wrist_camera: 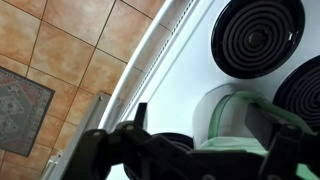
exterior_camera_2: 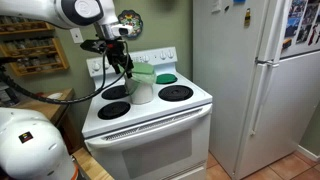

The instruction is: Open the bin

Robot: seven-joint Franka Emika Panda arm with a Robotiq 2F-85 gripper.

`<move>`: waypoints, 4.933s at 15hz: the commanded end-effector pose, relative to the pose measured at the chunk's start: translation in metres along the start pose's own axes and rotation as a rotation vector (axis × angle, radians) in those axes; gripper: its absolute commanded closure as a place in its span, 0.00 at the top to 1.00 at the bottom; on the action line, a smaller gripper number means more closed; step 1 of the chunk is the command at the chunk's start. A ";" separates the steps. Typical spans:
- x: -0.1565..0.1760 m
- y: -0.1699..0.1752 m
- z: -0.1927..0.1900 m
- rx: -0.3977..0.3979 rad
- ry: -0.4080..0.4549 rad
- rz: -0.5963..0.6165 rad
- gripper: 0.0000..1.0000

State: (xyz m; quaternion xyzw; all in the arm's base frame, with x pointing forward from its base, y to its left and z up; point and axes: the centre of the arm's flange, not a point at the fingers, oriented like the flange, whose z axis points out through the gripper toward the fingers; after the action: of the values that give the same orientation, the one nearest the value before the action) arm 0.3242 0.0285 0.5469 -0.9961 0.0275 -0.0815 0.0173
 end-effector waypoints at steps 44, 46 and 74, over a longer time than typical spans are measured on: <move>0.142 0.062 0.042 0.512 0.032 0.212 1.00; 0.145 0.065 0.046 0.538 0.035 0.212 1.00; 0.149 0.087 0.135 1.014 0.067 0.123 1.00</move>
State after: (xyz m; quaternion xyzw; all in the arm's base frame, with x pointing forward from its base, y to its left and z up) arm 0.4886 -0.0613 0.4437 -0.8669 0.0445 -0.1142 0.4832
